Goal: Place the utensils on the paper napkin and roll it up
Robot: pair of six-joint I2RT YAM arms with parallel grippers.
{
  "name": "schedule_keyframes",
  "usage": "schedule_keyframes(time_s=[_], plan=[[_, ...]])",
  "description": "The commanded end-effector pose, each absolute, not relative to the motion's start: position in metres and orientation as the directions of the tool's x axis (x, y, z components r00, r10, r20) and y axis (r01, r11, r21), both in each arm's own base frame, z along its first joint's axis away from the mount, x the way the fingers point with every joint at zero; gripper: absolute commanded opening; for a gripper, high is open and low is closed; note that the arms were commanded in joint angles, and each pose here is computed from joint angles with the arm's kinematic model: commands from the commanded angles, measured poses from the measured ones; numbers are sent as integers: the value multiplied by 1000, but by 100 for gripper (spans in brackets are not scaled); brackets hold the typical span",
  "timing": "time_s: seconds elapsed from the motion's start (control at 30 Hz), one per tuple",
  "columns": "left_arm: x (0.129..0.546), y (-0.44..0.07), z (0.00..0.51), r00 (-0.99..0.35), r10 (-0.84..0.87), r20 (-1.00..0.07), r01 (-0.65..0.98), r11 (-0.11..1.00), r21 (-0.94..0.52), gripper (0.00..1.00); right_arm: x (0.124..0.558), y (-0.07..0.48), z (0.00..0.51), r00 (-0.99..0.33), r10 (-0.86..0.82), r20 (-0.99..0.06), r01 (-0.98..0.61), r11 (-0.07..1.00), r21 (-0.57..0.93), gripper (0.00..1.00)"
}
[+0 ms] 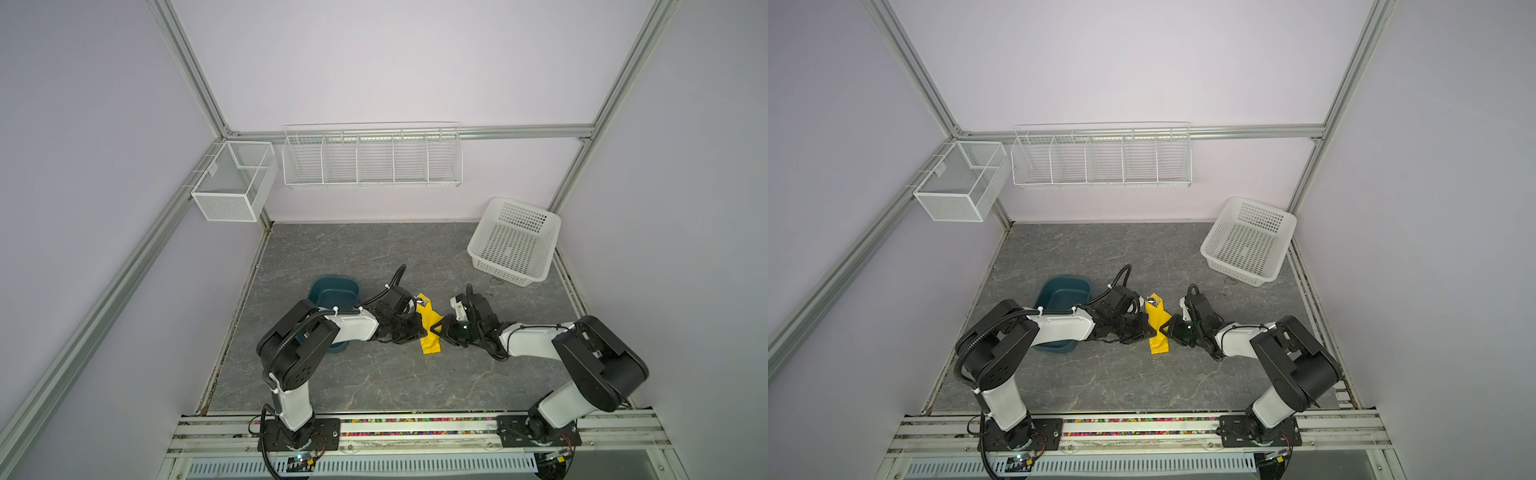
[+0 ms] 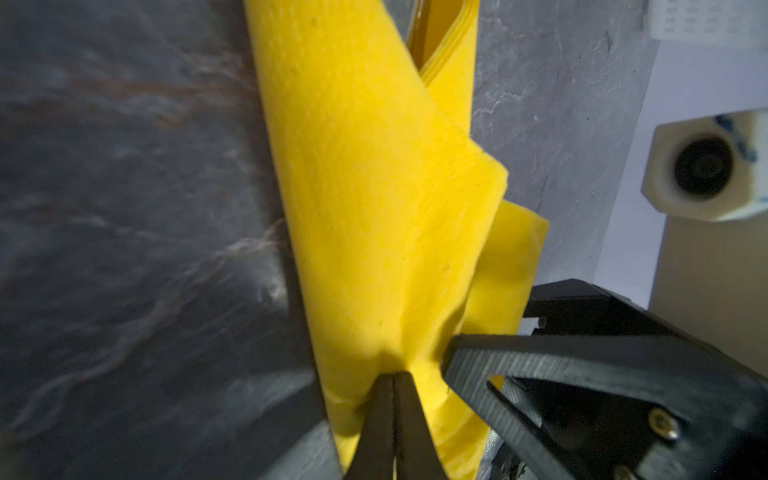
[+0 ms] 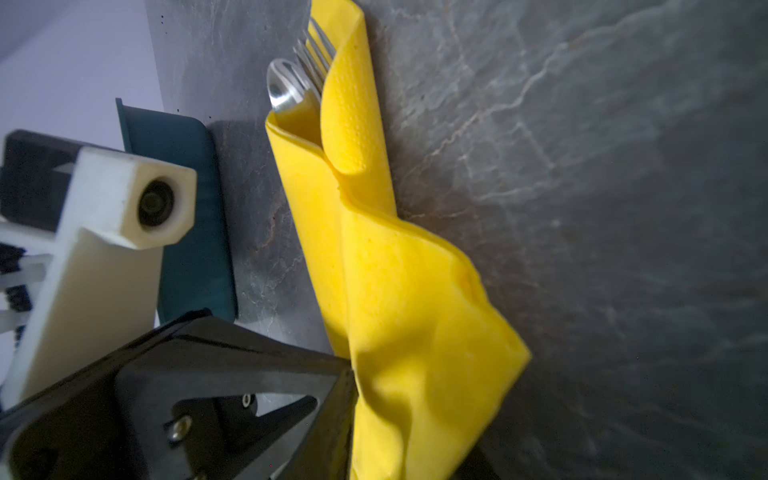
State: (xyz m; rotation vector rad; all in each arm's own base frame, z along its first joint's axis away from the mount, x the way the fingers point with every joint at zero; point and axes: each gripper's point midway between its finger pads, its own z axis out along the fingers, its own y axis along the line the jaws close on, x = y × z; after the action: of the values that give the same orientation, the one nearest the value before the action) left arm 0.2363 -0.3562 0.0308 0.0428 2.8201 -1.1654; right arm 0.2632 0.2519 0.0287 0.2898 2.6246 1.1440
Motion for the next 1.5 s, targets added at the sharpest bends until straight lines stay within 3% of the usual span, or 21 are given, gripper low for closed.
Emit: schedule_keyframes(time_s=[0.0, 0.37, 0.8, 1.23, 1.37, 1.47], plan=[[229, -354, 17, -997, 9, -70, 55, 728, -684, 3, 266, 252, 23, -948, 279, -151, 83, 678, 731, 35], [231, -355, 17, -997, 3, -72, 52, 730, -682, 2, 263, 249, 9, -966, 189, -176, 25, 748, 664, 36], [238, -356, 45, -992, -38, -123, 61, 702, -710, 6, 268, 254, 22, -965, 164, -205, -19, 734, 679, 14], [254, -294, 82, -933, -195, -302, 56, 750, -659, 28, 278, 261, 49, -944, 99, -314, -152, 715, 682, 11], [257, -281, 90, -914, -215, -343, 62, 763, -643, 43, 281, 264, 60, -929, 65, -363, -214, 707, 674, 10], [259, -278, 93, -912, -215, -348, 67, 762, -644, 47, 281, 266, 67, -918, 40, -395, -257, 699, 667, 10]])
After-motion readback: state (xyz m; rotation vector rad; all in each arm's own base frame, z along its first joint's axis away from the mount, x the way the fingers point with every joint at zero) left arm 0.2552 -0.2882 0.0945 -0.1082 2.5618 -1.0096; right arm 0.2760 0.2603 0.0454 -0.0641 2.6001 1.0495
